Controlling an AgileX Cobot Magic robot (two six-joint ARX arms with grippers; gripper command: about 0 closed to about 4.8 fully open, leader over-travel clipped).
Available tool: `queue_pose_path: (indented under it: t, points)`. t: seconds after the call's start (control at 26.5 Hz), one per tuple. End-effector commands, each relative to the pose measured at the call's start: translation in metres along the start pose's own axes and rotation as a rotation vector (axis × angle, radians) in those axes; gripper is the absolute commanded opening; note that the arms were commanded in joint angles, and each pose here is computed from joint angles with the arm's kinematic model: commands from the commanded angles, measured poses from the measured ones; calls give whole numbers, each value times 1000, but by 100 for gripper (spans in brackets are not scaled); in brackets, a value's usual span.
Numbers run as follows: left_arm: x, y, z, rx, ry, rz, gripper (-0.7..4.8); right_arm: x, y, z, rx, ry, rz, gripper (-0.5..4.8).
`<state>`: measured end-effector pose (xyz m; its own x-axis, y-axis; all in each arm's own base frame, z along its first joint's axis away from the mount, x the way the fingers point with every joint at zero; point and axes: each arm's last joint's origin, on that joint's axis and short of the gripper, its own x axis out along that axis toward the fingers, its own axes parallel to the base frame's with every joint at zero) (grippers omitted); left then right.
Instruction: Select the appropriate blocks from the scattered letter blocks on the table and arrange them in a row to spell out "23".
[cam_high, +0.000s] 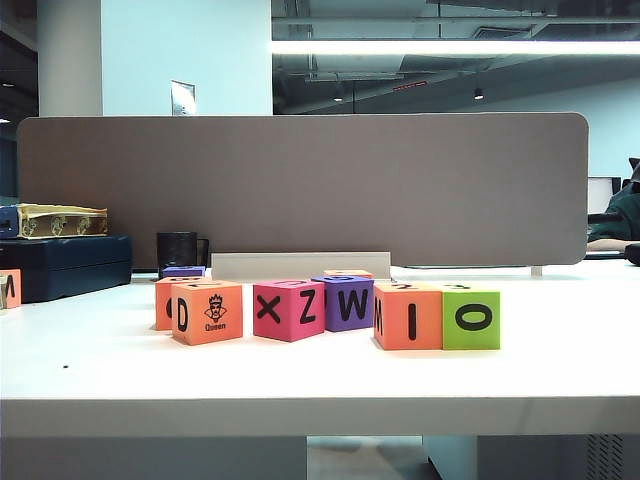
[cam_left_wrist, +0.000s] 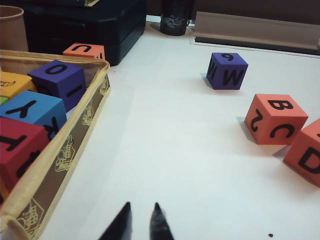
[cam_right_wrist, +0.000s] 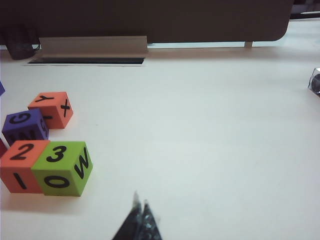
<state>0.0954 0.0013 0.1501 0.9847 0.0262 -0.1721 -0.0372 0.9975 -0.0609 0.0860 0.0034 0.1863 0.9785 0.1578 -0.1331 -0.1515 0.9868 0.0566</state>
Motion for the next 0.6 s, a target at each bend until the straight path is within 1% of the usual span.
queue_pose_path:
  t: [0.04,0.34,0.45,0.6]
  points:
    - [0,0,-1,-2,2,-4,49,1,-1,-2,-4,-26,-5,-1]
    - [0,0,-1,-2,2,-4,49,9,-3,-21,1,1,-6,-1]
    - [0,0,-1,-2,3,-4,49,12,-4,-28,5,22,-31,-1]
    - [0,0,-1,-2,2,-5,49,14,-5,-35,4,25,-32,-1]
